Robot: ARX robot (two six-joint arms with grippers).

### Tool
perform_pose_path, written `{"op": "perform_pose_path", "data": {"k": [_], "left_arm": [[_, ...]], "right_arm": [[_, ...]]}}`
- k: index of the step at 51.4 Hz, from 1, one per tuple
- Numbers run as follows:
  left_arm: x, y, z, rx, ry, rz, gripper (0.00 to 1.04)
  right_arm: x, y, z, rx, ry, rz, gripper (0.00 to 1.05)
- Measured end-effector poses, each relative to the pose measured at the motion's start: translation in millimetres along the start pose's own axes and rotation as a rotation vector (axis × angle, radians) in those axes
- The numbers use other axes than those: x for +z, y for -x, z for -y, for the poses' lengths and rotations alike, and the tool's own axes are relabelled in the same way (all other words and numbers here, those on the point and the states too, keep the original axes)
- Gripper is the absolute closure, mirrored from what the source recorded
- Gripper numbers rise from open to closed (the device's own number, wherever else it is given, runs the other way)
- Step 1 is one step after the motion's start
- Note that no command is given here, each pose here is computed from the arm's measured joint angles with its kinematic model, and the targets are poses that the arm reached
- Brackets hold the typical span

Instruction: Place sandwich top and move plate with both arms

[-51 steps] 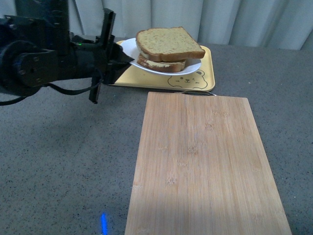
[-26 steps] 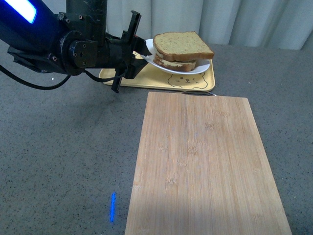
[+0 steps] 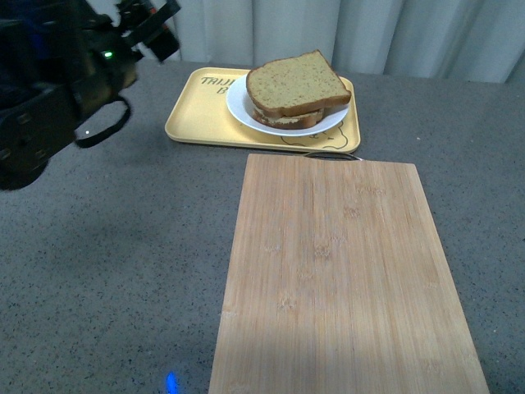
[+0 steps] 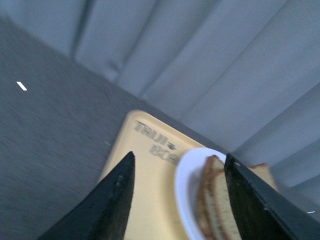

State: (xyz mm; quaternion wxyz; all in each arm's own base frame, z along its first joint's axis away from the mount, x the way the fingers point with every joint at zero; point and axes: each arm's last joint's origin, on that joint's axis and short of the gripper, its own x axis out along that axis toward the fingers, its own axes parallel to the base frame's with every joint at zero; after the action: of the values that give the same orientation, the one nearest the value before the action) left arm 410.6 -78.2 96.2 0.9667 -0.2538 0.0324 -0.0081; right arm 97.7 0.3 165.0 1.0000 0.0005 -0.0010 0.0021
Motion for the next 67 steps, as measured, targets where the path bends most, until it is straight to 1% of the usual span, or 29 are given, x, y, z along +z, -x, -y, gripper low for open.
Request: {"op": "perform_pose_path", "data": {"k": [3, 4, 6, 7, 12, 13, 15, 17, 22, 27, 35, 42, 46, 51, 56, 60, 67], "left_arm": [[12.4, 23.0, -6.1, 0.004, -0.211, 0.051, 0.62], [14.6, 26.7, -7.0, 0.005, -0.225, 0.056, 0.64], [23.4, 41.0, -9.0, 0.006, -0.319, 0.071, 0.71], [25.5, 44.5, -9.4, 0.005, -0.335, 0.074, 0.73], [38.7, 74.2, -13.2, 0.005, -0.427, 0.085, 0.89], [39.5, 77.2, -13.8, 0.004, -0.434, 0.084, 0.91], [41.6, 89.2, -17.2, 0.007, -0.456, 0.075, 0.98], [42.1, 97.7, -20.0, 0.014, -0.463, 0.066, 1.01], [44.0, 119.5, -25.5, 0.022, -0.483, 0.044, 1.01], [53.1, 148.9, -27.4, 0.011, -0.495, 0.052, 1.01], [59.9, 177.4, -31.3, 0.018, -0.498, 0.052, 1.01], [63.3, 195.2, -32.9, 0.019, -0.499, 0.051, 1.01], [67.2, 205.3, -37.6, -0.002, -0.503, 0.044, 1.01], [70.9, 217.0, -40.8, 0.020, -0.503, 0.049, 1.01], [75.6, 225.4, -38.6, 0.026, -0.503, 0.034, 1.01], [79.0, 233.8, -36.3, 0.021, -0.505, 0.047, 1.01], [79.5, 245.5, -35.6, 0.019, -0.505, 0.053, 1.01]], "right_arm": [[0.0, 0.0, 0.0, 0.000, 0.000, 0.000, 0.09], [0.0, 0.0, 0.0, 0.000, 0.000, 0.000, 0.09], [0.0, 0.0, 0.0, 0.000, 0.000, 0.000, 0.09], [0.0, 0.0, 0.0, 0.000, 0.000, 0.000, 0.09], [0.0, 0.0, 0.0, 0.000, 0.000, 0.000, 0.09], [0.0, 0.0, 0.0, 0.000, 0.000, 0.000, 0.09], [0.0, 0.0, 0.0, 0.000, 0.000, 0.000, 0.09], [0.0, 0.0, 0.0, 0.000, 0.000, 0.000, 0.09], [0.0, 0.0, 0.0, 0.000, 0.000, 0.000, 0.09], [0.0, 0.0, 0.0, 0.000, 0.000, 0.000, 0.09], [0.0, 0.0, 0.0, 0.000, 0.000, 0.000, 0.09], [0.0, 0.0, 0.0, 0.000, 0.000, 0.000, 0.09], [0.0, 0.0, 0.0, 0.000, 0.000, 0.000, 0.09], [0.0, 0.0, 0.0, 0.000, 0.000, 0.000, 0.09], [0.0, 0.0, 0.0, 0.000, 0.000, 0.000, 0.09], [0.0, 0.0, 0.0, 0.000, 0.000, 0.000, 0.09], [0.0, 0.0, 0.0, 0.000, 0.000, 0.000, 0.09]]}}
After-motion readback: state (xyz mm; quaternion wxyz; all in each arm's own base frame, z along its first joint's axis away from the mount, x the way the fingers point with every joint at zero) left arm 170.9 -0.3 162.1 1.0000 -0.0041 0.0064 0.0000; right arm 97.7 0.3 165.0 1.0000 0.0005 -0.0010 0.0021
